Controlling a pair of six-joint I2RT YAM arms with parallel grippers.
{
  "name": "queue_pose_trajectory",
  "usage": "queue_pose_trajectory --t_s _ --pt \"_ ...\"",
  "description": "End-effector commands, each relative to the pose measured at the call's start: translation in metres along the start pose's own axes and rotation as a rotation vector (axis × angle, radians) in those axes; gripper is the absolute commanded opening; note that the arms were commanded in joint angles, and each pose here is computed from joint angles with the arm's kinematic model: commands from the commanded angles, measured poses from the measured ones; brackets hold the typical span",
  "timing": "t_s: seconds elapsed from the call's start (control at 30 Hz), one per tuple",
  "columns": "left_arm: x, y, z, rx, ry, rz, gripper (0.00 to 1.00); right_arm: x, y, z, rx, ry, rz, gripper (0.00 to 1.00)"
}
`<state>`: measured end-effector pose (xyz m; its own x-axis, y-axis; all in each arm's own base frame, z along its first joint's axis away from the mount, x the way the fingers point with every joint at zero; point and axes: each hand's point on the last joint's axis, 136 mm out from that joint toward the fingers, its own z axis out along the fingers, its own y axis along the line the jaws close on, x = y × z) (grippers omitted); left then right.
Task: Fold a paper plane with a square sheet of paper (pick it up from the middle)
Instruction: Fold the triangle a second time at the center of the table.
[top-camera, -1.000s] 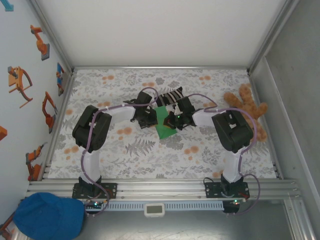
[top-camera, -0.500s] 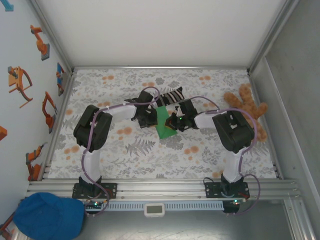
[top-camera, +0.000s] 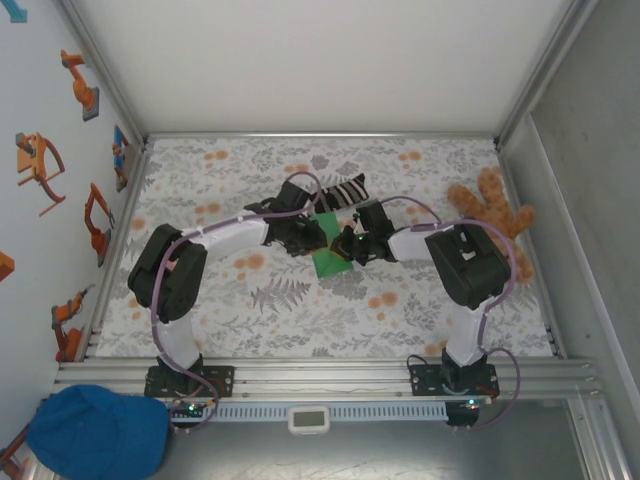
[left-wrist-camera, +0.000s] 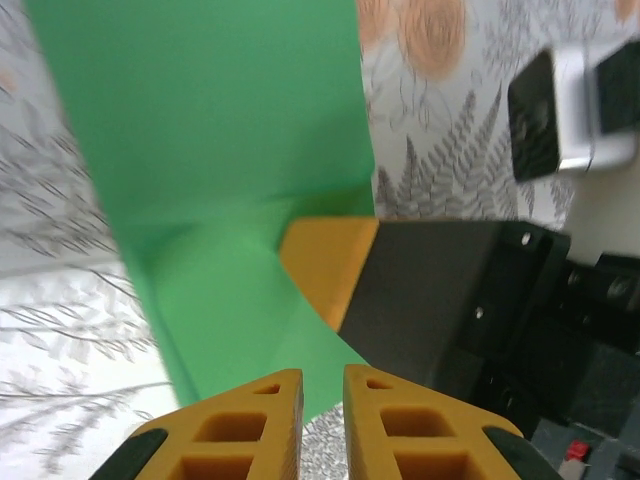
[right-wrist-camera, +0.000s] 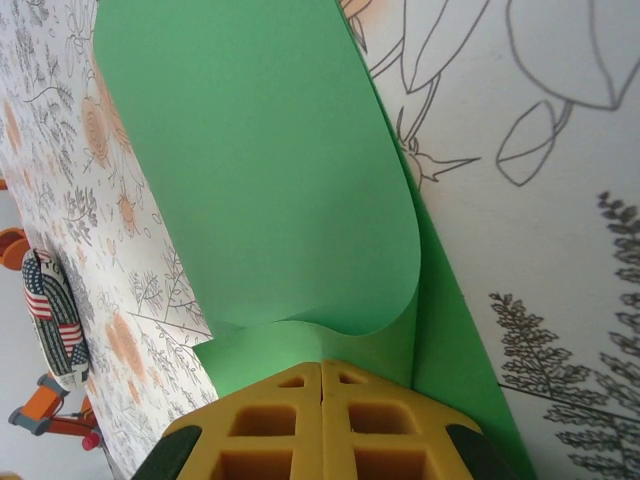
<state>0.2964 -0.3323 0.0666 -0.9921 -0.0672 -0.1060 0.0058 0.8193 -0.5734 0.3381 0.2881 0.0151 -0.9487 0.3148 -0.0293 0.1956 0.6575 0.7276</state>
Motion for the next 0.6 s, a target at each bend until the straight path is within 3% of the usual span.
queue_pose_trajectory --t_s 0.0,0.13,0.27,0.57 --pt "0.022 0.002 0.017 0.018 0.08 -0.067 0.14 0.018 -0.067 0.002 0.226 0.017 0.11 0.0" --pt "0.026 0.005 0.028 0.018 0.114 -0.083 0.06 0.018 -0.067 0.003 0.224 0.02 0.108 0.0" --pt "0.028 0.003 0.04 0.046 0.151 -0.097 0.05 0.018 -0.067 0.004 0.222 0.023 0.11 0.0" --pt "0.038 0.029 0.047 -0.034 0.169 -0.1 0.03 0.019 -0.067 0.004 0.221 0.028 0.109 0.0"
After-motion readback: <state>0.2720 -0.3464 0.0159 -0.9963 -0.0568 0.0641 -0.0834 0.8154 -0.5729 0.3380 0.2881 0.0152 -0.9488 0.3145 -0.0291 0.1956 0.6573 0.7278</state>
